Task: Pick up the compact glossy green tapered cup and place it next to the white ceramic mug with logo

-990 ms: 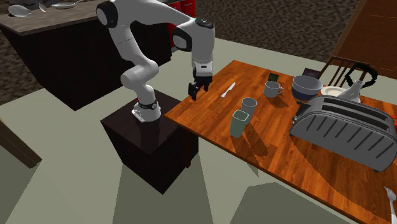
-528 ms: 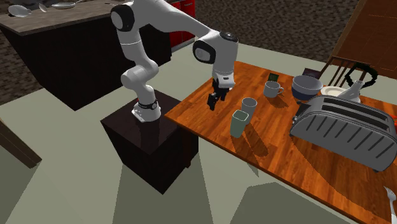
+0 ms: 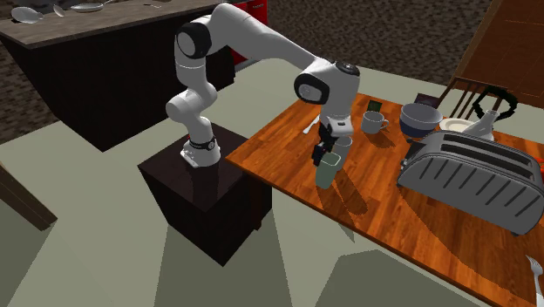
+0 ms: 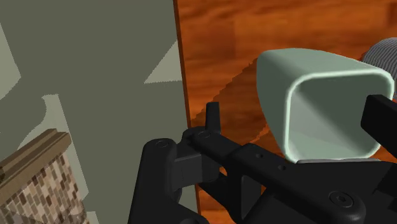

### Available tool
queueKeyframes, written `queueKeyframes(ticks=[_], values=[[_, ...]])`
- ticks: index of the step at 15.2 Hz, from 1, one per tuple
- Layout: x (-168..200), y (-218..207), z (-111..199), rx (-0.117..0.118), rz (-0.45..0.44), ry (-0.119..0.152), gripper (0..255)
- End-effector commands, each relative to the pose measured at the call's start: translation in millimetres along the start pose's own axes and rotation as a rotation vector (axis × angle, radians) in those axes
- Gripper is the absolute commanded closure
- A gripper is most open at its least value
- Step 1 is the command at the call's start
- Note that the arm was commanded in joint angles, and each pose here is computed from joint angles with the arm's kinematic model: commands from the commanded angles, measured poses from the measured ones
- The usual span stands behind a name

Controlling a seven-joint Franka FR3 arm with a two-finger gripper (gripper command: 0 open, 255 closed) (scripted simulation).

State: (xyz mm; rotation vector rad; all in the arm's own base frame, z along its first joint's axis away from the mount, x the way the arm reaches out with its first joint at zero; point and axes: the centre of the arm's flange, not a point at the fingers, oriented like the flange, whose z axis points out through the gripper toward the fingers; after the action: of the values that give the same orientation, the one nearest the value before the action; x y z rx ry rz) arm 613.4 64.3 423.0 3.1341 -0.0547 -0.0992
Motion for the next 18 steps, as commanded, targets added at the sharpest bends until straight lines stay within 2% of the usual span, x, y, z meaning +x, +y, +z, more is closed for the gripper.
queueKeyframes(ticks=[1,8,16,17,18], values=[[14.1,-5.1,7.5,-0.003,-0.004,0.001,0],[14.1,-5.0,47.5,-0.003,-0.004,0.001,0],[14.1,-5.0,47.5,-0.003,-0.004,0.001,0],[14.1,-5.0,47.5,-0.003,-0.004,0.001,255],[14.1,-5.0,47.5,-0.003,-0.004,0.001,255]])
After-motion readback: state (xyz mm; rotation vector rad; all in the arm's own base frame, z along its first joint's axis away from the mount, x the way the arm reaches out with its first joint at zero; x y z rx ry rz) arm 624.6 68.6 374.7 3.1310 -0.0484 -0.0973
